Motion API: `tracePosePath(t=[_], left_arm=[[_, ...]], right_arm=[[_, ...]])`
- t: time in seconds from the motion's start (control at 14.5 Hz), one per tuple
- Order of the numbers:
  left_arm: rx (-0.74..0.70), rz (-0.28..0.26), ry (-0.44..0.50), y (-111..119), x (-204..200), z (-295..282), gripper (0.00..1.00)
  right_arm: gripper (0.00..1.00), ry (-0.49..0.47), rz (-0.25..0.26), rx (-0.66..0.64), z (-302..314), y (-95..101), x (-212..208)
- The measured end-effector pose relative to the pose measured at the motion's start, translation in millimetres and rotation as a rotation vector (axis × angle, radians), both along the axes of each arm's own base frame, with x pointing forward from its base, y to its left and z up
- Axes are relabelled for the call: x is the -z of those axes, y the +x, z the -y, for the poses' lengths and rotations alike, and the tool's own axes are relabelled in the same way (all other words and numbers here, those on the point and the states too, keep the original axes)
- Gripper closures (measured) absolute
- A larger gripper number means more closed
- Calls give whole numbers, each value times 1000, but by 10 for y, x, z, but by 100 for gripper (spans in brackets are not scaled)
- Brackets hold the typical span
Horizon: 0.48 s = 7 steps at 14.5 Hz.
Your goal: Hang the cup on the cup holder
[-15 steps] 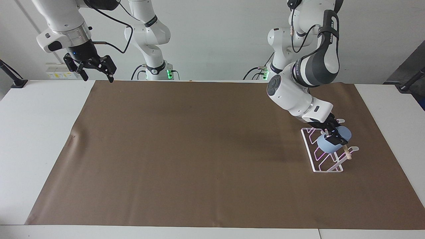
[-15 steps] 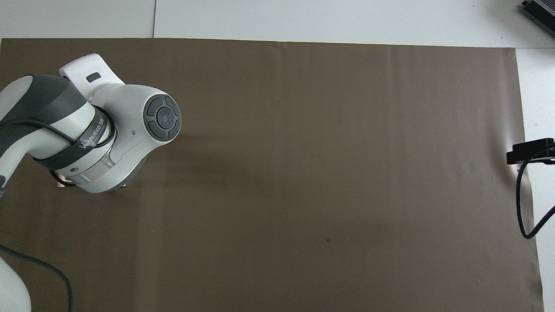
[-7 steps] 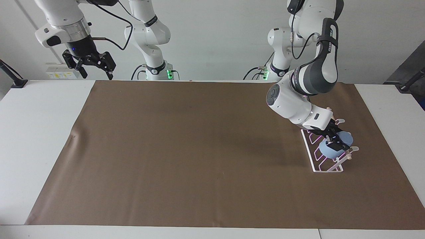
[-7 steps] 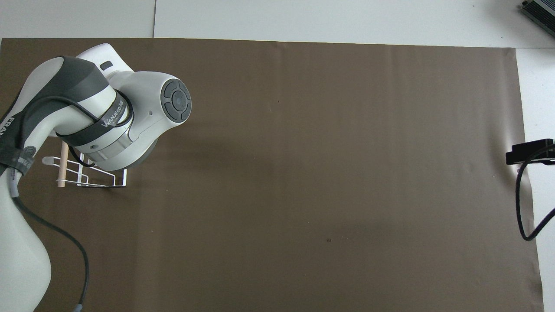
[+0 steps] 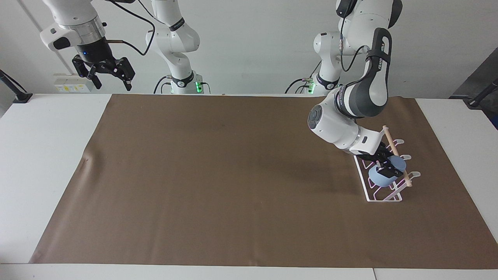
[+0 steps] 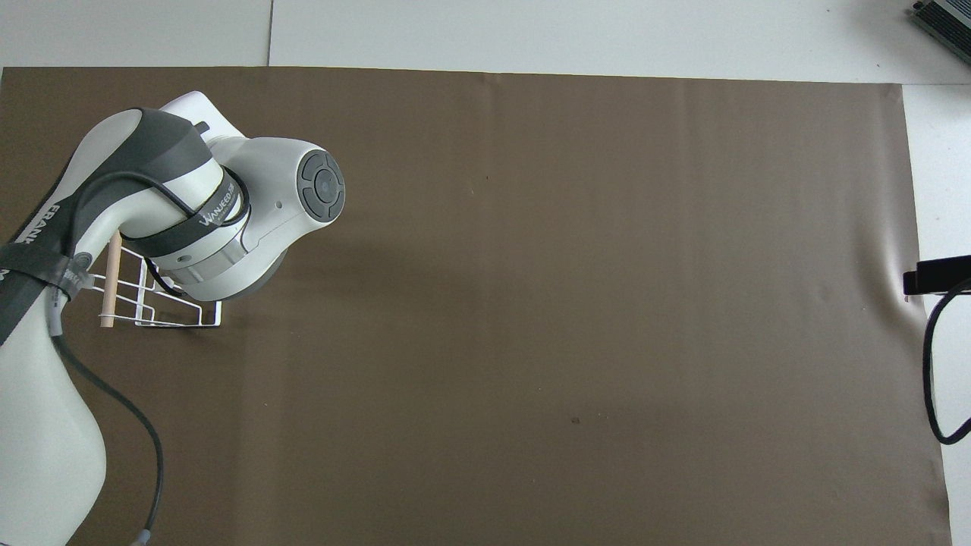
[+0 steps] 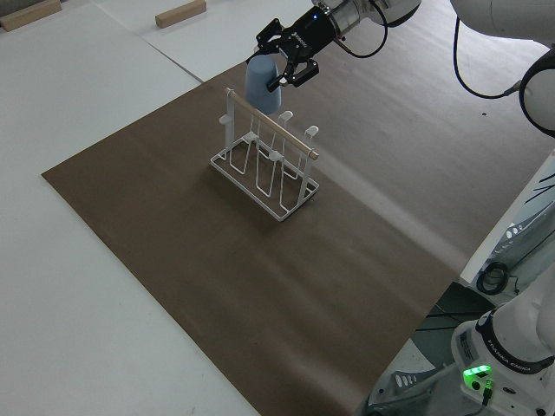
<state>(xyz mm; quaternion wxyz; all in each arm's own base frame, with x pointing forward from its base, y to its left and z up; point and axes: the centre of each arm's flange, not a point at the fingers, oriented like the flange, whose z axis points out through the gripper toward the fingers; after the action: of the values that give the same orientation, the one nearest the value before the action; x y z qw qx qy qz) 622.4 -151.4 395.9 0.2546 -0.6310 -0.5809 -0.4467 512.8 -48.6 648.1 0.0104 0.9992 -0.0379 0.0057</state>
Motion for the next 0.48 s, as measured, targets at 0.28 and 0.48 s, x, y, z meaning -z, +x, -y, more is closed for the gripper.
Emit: tracePosePath(t=[0.28, 0.48], left_arm=[[-1, -16, 18, -85, 187, -14, 27], [0, -16, 19, -87, 188, -11, 27]], right_arm=[[0, -1, -19, 11, 59, 131, 189], [0, -1, -19, 4, 36, 148, 439]])
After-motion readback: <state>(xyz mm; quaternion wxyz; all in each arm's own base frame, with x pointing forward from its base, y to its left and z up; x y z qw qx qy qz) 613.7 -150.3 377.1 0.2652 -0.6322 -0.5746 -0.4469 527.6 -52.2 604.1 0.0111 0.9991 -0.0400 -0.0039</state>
